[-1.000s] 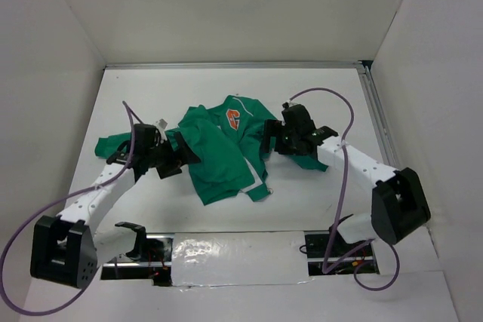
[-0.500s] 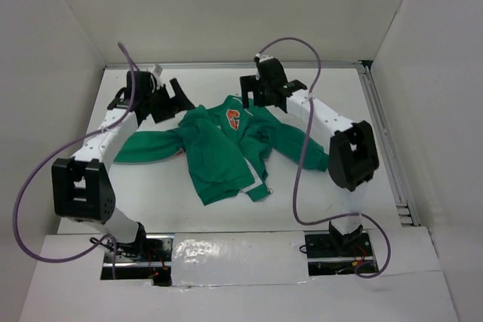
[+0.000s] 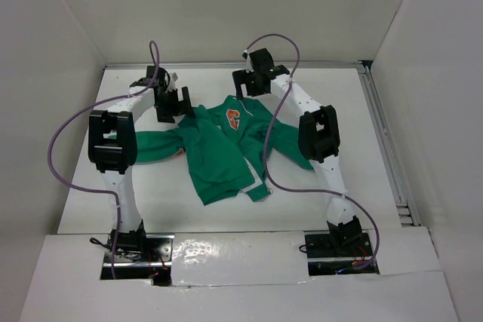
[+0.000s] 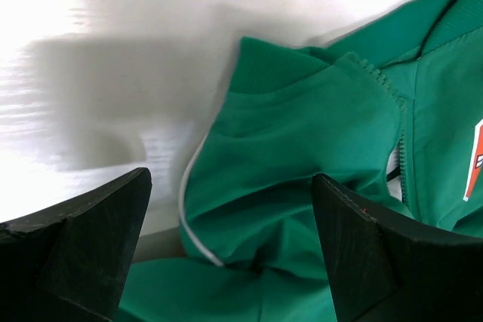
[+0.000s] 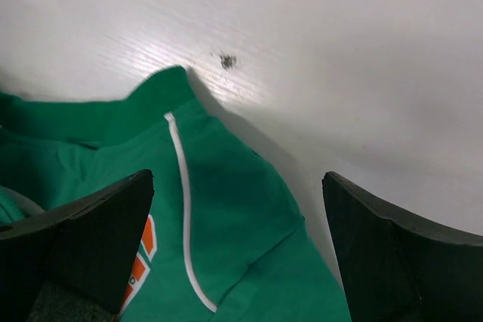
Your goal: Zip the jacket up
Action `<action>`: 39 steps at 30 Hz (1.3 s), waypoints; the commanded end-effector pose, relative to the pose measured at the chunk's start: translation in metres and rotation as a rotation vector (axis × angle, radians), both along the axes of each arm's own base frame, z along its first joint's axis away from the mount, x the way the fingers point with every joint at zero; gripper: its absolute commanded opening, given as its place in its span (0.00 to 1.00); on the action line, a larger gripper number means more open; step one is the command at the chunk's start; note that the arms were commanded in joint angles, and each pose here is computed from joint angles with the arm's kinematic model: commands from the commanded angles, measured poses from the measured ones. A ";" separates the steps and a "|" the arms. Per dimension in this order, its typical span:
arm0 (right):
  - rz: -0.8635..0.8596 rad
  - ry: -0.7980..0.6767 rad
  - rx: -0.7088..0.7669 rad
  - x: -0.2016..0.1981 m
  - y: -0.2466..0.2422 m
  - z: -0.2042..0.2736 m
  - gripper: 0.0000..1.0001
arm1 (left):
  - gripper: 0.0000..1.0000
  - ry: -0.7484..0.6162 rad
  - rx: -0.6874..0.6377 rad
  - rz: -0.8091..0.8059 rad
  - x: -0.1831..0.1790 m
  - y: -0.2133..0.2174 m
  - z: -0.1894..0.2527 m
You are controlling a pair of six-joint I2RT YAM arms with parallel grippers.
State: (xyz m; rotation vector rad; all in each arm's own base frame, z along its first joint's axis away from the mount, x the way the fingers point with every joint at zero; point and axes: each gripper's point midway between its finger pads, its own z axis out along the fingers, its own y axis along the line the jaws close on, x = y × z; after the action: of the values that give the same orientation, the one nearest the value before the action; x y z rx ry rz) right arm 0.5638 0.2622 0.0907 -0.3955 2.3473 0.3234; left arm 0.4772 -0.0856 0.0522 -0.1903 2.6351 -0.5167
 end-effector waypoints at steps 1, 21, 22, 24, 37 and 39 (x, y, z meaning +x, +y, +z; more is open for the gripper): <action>-0.013 0.074 0.039 -0.009 -0.006 -0.008 1.00 | 0.99 -0.055 0.030 -0.009 0.008 0.011 0.018; 0.049 0.224 0.023 -0.053 -0.003 -0.037 0.00 | 0.00 -0.042 0.007 -0.163 -0.003 -0.042 0.007; 0.028 0.049 0.034 -0.042 -0.004 0.021 0.00 | 0.00 -0.105 0.024 -0.171 0.001 -0.043 0.032; 0.021 -0.024 0.020 -0.043 -0.003 0.044 0.00 | 0.00 -0.188 0.044 -0.176 0.005 -0.045 0.062; -0.097 -0.755 0.018 -0.189 -0.078 0.352 0.00 | 0.00 -1.049 0.166 -0.245 -0.135 -0.066 0.364; -0.060 -0.814 0.053 -0.232 -0.086 0.382 0.00 | 0.00 -1.141 0.149 -0.273 -0.164 -0.064 0.390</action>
State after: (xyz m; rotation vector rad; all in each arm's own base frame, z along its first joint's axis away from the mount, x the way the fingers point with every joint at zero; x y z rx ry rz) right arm 0.3604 0.1874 0.4606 -0.3075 1.5910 0.2154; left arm 0.3297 -0.1614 0.4247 0.3875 1.6504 -0.4108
